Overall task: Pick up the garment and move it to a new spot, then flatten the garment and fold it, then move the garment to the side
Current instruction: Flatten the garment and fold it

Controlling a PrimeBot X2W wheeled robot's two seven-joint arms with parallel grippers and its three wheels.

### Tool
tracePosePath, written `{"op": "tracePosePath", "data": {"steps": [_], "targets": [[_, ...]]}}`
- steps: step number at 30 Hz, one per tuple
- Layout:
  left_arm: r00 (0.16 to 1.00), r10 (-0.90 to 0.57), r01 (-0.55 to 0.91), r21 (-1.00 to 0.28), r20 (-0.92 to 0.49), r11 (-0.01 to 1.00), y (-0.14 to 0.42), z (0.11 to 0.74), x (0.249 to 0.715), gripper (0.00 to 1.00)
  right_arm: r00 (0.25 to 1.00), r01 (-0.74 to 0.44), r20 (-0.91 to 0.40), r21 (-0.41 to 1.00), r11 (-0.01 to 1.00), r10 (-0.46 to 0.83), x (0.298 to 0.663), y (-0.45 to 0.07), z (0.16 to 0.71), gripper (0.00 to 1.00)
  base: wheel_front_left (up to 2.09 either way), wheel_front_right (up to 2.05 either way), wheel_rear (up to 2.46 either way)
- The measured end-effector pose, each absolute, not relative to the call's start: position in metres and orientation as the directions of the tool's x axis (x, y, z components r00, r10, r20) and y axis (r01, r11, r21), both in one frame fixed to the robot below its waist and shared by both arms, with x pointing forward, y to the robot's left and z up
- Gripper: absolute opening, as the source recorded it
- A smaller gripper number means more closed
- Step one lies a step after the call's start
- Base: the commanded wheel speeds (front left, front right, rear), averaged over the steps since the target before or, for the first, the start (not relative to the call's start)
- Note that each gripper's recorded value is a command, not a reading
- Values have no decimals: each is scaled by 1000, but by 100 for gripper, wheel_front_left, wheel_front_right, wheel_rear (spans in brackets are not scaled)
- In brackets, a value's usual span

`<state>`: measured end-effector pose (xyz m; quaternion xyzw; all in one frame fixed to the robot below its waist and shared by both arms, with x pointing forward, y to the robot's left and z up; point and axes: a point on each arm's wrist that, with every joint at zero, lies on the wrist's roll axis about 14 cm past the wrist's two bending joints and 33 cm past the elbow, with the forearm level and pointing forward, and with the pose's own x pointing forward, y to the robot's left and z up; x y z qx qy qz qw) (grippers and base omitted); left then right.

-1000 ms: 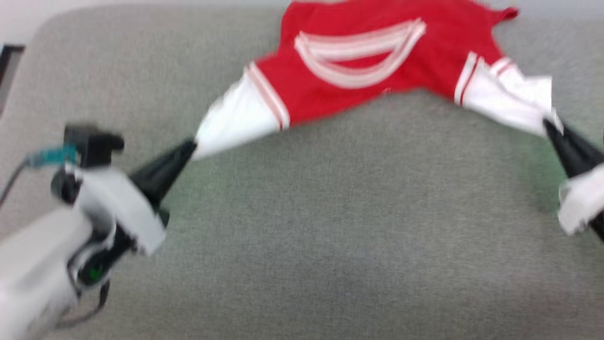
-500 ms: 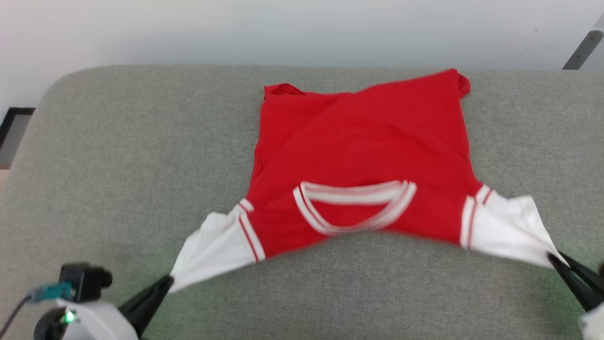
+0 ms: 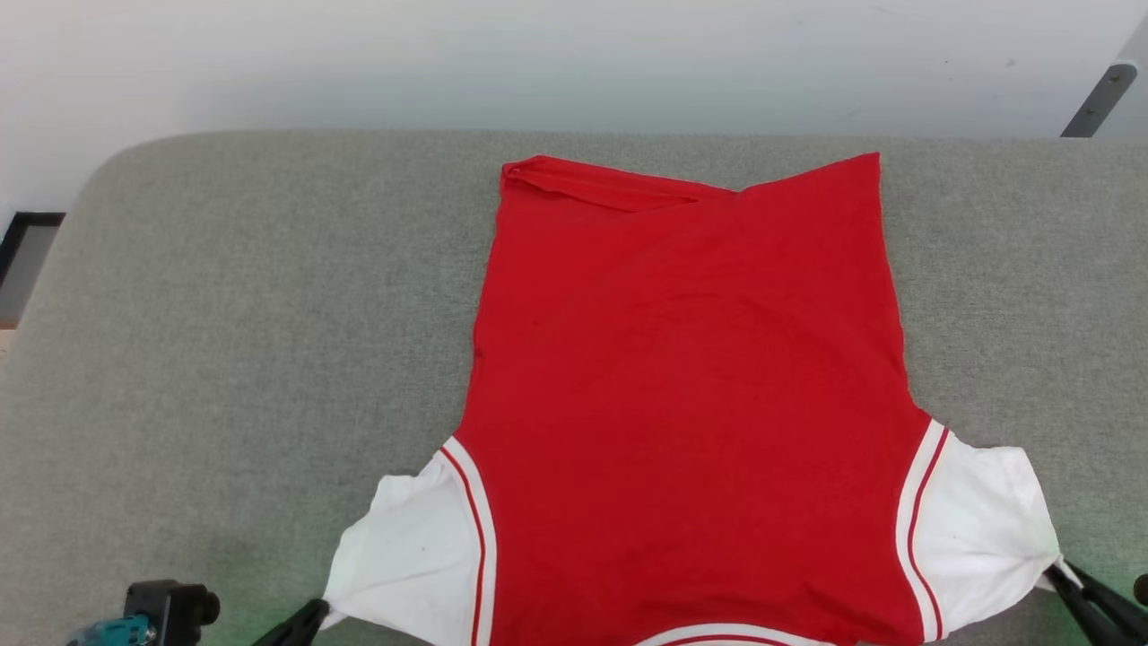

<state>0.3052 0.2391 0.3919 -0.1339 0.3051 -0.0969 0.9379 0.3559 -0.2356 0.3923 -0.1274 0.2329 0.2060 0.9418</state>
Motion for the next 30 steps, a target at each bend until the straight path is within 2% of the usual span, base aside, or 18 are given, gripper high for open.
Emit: {"op": "tracePosePath", "data": {"steps": [11, 12, 13, 14, 15, 16, 17, 18, 19, 27, 30], "targets": [[799, -268, 98, -322, -539, 941, 233, 388, 303, 0, 745, -430, -579, -38, 902, 331, 344, -227, 380, 0, 0, 0, 0], [798, -271, 100, -324, -538, 941, 232, 387, 303, 0, 737, -430, -589, -32, 902, 330, 343, -227, 379, 7, 0, 0, 0], [798, -274, 101, -330, -537, 939, 230, 387, 303, 0, 728, -425, -602, -21, 905, 328, 342, -226, 377, 20, 0, 0, 0], [798, -279, 102, -336, -535, 936, 228, 387, 303, 0, 720, -425, -609, -7, 905, 333, 342, -224, 376, 26, 0, 0, 0], [797, -280, 104, -336, -534, 936, 227, 387, 303, 0, 714, -424, -614, 3, 906, 336, 342, -222, 376, 27, 0, 0, 0], [797, -281, 106, -335, -534, 936, 227, 386, 303, 0, 706, -423, -623, 11, 906, 337, 343, -222, 375, 33, 0, 0, 0], [798, -281, 104, -337, -533, 936, 227, 387, 304, 0, 694, -423, -636, 20, 906, 338, 343, -221, 375, 47, 0, 0, 0], [799, -282, 104, -339, -531, 935, 226, 387, 304, 0, 684, -426, -644, 28, 904, 342, 343, -220, 375, 87, 0, 0, 0], [799, -283, 104, -342, -531, 934, 225, 386, 304, 0, 676, -422, -653, 37, 906, 341, 343, -220, 374, 100, 0, 0, 0], [800, -295, 105, -363, -522, 926, 217, 386, 305, 0, 604, -422, -707, 107, 900, 368, 344, -215, 382, 100, 0, 0, 0], [800, -301, 107, -372, -518, 922, 214, 385, 306, 0, 613, -411, -691, 135, 902, 383, 355, -215, 397, 100, 0, 0, 0]]}}
